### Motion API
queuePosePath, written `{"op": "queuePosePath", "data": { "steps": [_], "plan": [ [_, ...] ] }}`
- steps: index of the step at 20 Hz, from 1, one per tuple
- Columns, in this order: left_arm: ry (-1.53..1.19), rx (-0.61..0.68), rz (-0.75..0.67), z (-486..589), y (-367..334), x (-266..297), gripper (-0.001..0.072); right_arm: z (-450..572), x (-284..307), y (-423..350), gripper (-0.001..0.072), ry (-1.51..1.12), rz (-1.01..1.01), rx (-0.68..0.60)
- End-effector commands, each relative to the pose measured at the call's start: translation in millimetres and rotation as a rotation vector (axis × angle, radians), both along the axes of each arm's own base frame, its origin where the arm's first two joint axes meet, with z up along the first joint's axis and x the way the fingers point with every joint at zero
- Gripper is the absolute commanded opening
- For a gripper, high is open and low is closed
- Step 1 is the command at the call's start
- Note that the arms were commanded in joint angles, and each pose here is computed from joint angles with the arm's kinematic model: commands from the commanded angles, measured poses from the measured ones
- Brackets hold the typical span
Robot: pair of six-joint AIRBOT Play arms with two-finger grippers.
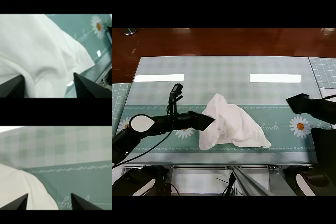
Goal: Fold the shirts.
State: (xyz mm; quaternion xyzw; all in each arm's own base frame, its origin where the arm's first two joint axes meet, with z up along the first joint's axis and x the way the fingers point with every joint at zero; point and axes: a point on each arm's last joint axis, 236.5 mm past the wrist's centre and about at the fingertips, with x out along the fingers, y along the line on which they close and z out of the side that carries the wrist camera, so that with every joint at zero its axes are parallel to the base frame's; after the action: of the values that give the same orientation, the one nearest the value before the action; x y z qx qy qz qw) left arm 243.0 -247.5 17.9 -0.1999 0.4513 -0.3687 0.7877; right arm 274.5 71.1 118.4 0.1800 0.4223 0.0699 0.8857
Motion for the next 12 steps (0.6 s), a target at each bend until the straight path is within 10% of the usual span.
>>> {"op": "queuePosePath", "data": {
  "steps": [1, 7, 12],
  "plan": [
    [0.078, 0.042, 0.003, -17, 29, -1, 0.0705, -40, 17, 7, 0.0621, 0.102, 0.046, -0.005],
    [0.241, 0.237, 0.299, 8, 180, 21, 0.0704, -53, -3, -160, 0.0621, 0.244, -0.392, -0.207],
    [0.374, -0.149, 0.243, -39, 121, -30, 0.0701, -158, -51, -78, 0.0621, 0.384, -0.346, 0.240]
  ]
}}
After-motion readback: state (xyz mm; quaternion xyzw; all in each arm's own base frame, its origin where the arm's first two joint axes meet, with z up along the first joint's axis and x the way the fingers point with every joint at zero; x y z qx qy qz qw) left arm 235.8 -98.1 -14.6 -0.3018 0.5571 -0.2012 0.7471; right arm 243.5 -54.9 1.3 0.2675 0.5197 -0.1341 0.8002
